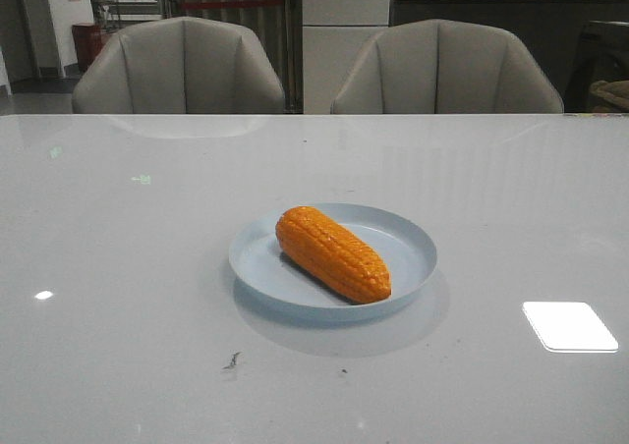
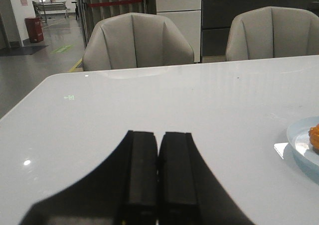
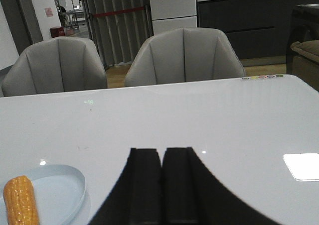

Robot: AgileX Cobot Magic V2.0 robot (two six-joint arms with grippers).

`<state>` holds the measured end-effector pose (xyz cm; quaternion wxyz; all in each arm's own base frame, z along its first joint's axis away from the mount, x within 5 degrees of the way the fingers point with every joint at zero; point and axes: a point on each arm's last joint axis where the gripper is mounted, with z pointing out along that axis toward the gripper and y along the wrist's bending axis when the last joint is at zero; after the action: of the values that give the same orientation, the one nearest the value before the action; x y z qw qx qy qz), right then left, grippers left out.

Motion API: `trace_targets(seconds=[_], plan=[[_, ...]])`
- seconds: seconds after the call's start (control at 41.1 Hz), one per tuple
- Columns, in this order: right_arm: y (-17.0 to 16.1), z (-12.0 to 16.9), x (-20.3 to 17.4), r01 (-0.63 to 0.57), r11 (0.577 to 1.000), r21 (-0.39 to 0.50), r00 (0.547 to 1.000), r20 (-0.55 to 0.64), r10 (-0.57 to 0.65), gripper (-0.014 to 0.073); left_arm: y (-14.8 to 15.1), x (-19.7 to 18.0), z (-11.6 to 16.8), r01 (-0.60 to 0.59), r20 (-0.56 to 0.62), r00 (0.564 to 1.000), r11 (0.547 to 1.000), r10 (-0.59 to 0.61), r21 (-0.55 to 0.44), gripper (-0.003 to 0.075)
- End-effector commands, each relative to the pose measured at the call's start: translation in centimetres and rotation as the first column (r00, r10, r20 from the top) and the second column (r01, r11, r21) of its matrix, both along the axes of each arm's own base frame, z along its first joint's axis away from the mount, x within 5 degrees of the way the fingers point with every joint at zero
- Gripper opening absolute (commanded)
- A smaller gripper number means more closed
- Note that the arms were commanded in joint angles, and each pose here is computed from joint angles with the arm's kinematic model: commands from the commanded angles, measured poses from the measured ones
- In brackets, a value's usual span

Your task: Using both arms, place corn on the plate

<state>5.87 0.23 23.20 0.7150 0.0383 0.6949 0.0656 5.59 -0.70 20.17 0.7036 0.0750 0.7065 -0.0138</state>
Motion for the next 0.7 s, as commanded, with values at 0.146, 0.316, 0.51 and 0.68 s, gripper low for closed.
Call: trace_targets(seconds=[0.146, 0.316, 0.51, 0.68], plan=[[-0.1, -2.4, -0.5, 0.007, 1.000, -0.007, 1.000, 0.030, -0.007, 0.0065, 0.0, 0.1, -0.6, 0.001, 0.043, 0.999, 1.000, 0.000, -0.020, 0.0094], [0.0, -3.3, -0.5, 0.000, 1.000, -0.010, 0.998, -0.062, -0.001, 0.0065, 0.0, 0.1, -0.6, 0.001, 0.044, 0.999, 1.000, 0.000, -0.020, 0.0094], [0.0, -3.5, -0.5, -0.001, 1.000, -0.011, 0.996, -0.089, 0.000, 0.0065, 0.0, 0.1, -0.6, 0.001, 0.044, 0.999, 1.000, 0.000, -0.020, 0.0094], [0.0, -3.5, -0.5, -0.001, 1.000, -0.011, 0.996, -0.089, 0.000, 0.0065, 0.0, 0.1, -0.6, 0.001, 0.044, 0.999, 1.000, 0.000, -0.020, 0.0094]])
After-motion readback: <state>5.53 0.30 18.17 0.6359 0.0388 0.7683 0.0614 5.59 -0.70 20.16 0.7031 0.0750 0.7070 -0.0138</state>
